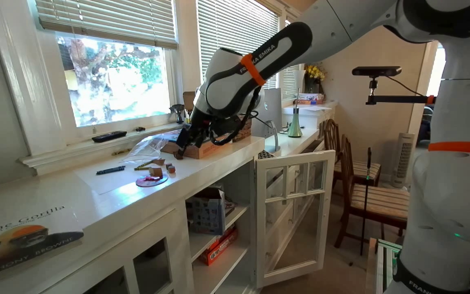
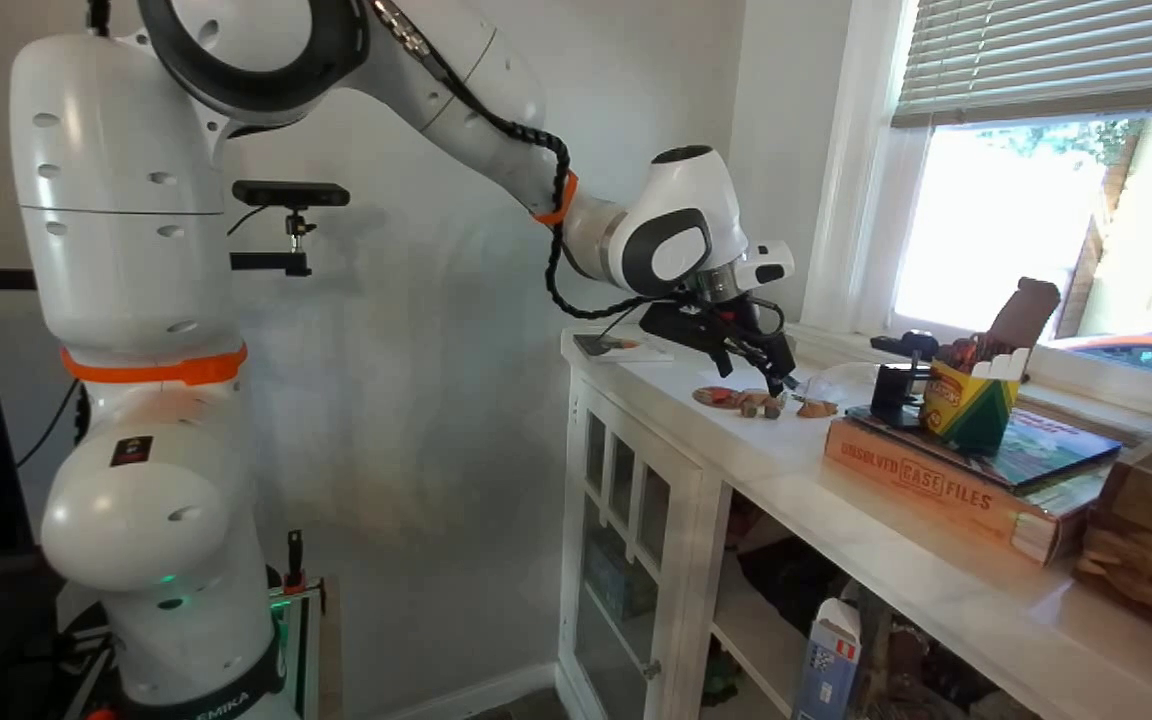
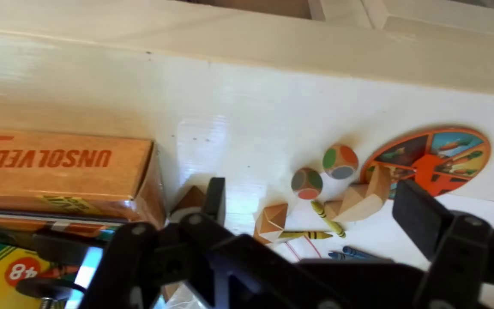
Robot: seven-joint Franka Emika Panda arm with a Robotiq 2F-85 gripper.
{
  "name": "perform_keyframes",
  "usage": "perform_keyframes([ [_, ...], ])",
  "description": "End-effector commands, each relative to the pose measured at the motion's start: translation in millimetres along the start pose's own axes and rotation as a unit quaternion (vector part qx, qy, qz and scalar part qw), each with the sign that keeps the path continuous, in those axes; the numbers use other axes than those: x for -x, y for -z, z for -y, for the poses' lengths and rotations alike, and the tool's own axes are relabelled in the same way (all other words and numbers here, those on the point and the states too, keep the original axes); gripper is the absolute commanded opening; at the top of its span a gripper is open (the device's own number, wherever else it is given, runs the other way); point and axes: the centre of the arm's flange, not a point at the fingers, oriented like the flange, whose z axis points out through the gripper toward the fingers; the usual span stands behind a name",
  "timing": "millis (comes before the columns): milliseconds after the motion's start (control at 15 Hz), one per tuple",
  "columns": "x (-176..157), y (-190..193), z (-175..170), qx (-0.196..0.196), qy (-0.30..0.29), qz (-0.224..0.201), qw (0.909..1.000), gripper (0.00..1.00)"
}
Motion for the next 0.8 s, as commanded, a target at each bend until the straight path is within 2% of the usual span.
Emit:
perform_keyframes([
  [0, -21.5, -23.7, 12.8, -0.037, -0.023, 0.009, 0.999, 1.0],
  [200, -35.2, -41.7, 21.9, -0.056, -0.042, 0.017, 0.9974, 1.0],
  [533, -54.5, -67.2, 28.8, -0.056, -0.034, 0.029, 0.9974, 1.0],
  [733, -65.2, -73.9, 32.2, -0.059, -0.031, 0.022, 0.9975, 1.0],
])
